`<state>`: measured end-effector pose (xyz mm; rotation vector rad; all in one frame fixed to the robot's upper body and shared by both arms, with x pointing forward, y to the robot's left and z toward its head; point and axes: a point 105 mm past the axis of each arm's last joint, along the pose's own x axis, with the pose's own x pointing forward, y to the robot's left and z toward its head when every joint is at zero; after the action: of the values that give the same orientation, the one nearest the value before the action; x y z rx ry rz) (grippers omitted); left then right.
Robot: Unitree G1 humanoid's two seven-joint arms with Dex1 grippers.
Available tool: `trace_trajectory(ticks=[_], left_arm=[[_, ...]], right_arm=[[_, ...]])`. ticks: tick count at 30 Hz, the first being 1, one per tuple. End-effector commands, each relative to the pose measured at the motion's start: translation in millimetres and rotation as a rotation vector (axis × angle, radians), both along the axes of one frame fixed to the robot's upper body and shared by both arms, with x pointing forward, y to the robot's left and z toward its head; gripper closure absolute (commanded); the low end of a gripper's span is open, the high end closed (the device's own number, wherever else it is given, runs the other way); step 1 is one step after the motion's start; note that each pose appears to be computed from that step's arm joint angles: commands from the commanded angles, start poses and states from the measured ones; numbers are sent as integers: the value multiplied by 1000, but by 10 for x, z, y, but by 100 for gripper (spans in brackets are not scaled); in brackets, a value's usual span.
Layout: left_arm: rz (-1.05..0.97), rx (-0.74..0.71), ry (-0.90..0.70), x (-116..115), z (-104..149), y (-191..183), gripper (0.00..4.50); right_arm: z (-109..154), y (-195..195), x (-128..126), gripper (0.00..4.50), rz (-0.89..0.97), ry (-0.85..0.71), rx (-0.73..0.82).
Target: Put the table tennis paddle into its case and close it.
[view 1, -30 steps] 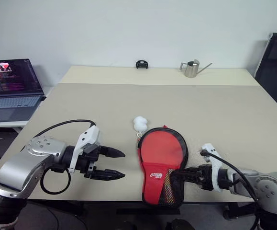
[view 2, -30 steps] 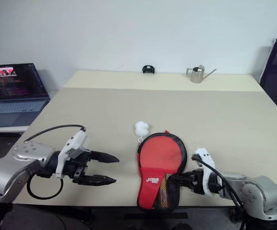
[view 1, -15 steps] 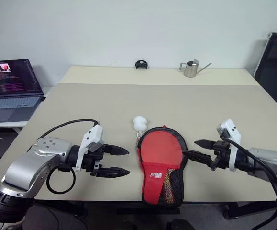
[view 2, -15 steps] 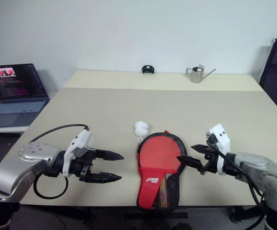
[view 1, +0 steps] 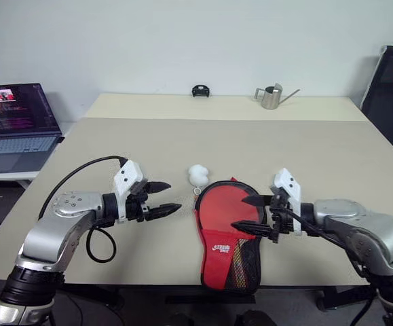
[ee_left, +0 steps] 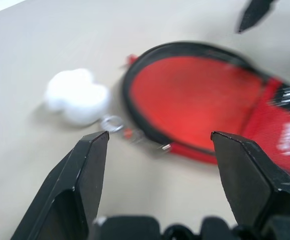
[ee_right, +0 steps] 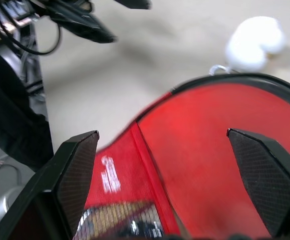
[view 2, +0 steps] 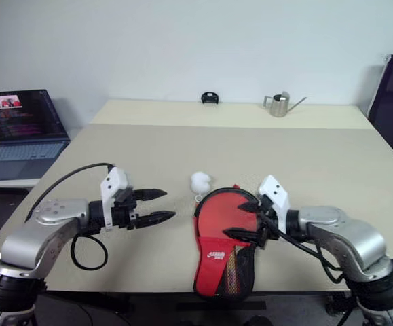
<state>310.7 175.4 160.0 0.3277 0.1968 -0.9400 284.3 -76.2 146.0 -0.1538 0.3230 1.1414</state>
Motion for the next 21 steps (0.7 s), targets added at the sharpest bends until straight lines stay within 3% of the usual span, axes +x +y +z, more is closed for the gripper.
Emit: trace_trajectory(ticks=[1,7,15,19,21], left_arm=[[36,9,-66,53,116,66,93],[90,-37,-55,161,138,72,93],[199,-44,-14,640,35,-101,93],[233,-45,-22,877,7,-213,3],[268,-39,-32,1044,-1,-274,3]], right_arm=[[-99,106,173,1,-15,-62,-4],[-316,106,300,1,-36,-81,-55],[-505,56,434,1,-121,-83,-113],[-523,83,431,0,-122,-81,-112],[-532,98,425,0,-123,-79,-110]])
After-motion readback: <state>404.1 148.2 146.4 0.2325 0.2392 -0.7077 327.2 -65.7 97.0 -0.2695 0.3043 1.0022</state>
